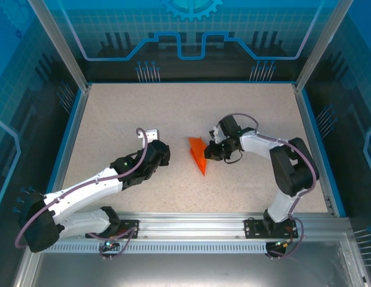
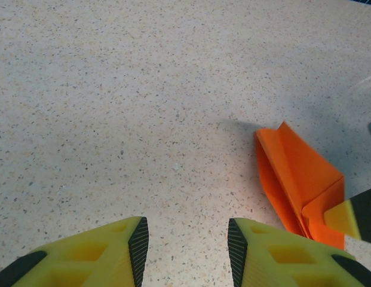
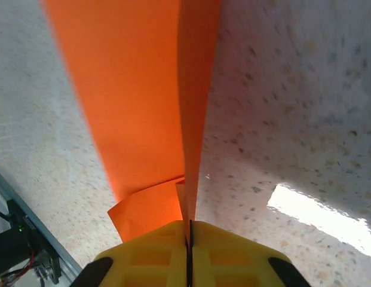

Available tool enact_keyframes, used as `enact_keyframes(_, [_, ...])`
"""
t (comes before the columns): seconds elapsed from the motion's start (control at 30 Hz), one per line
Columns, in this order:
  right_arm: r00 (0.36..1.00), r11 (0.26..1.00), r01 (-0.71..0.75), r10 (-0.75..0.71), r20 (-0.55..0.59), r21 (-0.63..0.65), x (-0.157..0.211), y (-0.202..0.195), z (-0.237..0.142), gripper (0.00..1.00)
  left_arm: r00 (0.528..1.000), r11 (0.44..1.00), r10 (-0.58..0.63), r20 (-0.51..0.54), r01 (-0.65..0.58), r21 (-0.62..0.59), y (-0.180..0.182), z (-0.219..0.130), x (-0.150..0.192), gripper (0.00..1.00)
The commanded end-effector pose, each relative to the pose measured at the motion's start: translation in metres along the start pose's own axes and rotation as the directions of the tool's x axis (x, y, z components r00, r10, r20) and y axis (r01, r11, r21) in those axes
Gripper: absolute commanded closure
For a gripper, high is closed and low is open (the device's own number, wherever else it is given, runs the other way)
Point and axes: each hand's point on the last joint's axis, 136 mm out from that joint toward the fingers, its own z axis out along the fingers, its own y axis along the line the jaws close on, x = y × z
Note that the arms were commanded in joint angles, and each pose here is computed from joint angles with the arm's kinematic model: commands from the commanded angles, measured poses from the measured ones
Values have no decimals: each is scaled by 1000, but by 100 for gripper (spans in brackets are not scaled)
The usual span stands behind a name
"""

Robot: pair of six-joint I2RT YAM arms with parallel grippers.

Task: Fold a paper plane with a square sheet of paper (fold left side to right side)
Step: Move the paper plane to the center of the table.

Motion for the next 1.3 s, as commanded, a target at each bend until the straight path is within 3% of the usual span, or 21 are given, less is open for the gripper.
enact_keyframes(0.0, [1000,999,-28,28,4,-22,-3,-14,0,83,1000,999,-11,11,11,-35,10,-4,-2,56])
enact_keyframes(0.1, [999,996,-16,13,39,82,-3,-26,-18,67,1000,999,-7,16,7,-42,11,-6,-4,56])
enact_keyframes(0.2, [996,979,25,-41,74,203,-5,-26,-47,58,1000,999,-1,29,3,-52,13,-8,-8,55])
enact_keyframes(0.33, [990,902,88,-128,67,422,4,-25,-81,56,999,998,-5,41,8,-62,16,-12,-12,52])
enact_keyframes(0.43, [972,835,188,-234,25,517,15,-3,-87,53,998,997,-24,56,28,-77,22,-14,-13,48])
enact_keyframes(0.7, [896,721,414,-432,-107,555,36,71,-33,52,992,991,-82,95,92,-102,44,-24,-7,36])
enact_keyframes(0.93, [889,606,426,-416,-188,672,19,50,-6,50,988,988,-108,111,119,-95,53,-30,-5,34])
enact_keyframes(1.27, [852,460,495,-422,-309,737,19,29,18,47,988,988,-105,110,116,-104,54,-28,-3,31])
